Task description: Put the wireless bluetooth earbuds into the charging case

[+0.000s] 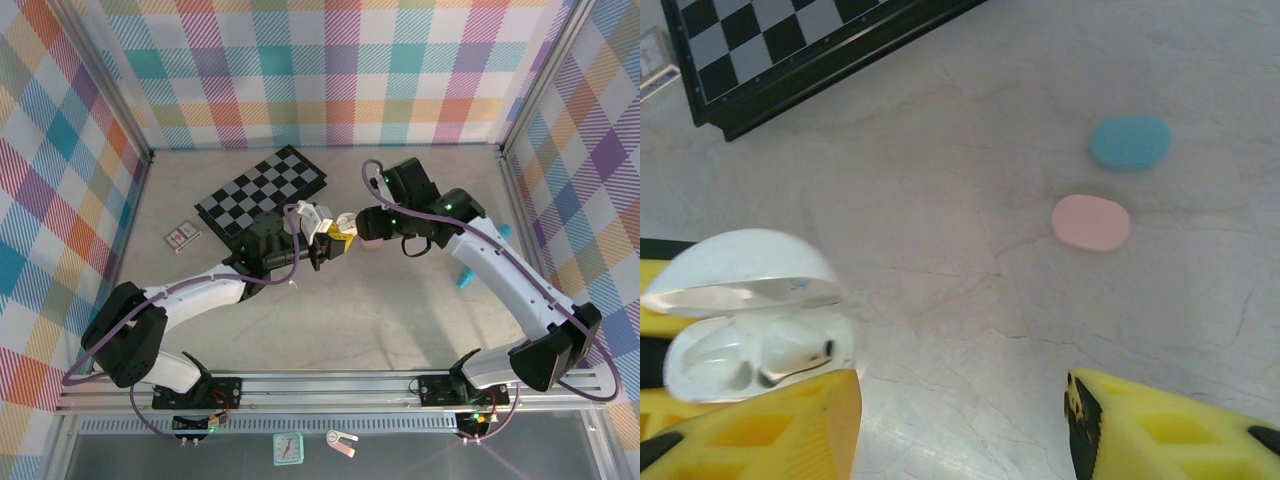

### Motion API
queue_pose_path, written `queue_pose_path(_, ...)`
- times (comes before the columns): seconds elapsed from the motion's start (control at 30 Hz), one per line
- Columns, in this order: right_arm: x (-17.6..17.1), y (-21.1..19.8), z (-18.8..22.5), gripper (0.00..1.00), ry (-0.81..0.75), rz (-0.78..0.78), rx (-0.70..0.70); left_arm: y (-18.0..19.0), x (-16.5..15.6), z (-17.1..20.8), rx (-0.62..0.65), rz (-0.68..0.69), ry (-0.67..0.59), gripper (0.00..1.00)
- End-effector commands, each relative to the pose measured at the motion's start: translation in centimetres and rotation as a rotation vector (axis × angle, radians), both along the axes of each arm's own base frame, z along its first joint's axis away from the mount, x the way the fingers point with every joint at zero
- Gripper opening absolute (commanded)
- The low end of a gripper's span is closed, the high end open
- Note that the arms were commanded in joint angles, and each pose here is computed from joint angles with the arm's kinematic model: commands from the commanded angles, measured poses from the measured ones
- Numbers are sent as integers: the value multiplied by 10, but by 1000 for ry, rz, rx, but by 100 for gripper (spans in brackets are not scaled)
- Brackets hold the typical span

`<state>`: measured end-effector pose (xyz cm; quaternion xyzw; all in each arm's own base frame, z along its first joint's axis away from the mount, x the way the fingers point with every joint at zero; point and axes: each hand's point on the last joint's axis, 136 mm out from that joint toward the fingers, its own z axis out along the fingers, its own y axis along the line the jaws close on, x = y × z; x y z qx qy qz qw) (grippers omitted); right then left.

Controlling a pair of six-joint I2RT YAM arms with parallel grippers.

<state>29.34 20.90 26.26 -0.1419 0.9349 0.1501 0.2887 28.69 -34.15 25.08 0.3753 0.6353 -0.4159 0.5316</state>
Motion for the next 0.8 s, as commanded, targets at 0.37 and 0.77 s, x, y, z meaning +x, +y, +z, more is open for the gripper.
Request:
queue_pose_path(0.37,3,0,9,56,-41,-70,163,43,-6,26,-50,80,-91,3)
queue_pose_path(0.77,24,43,-62,57,214,-17,116,145,7,23,-26,428,-83,2)
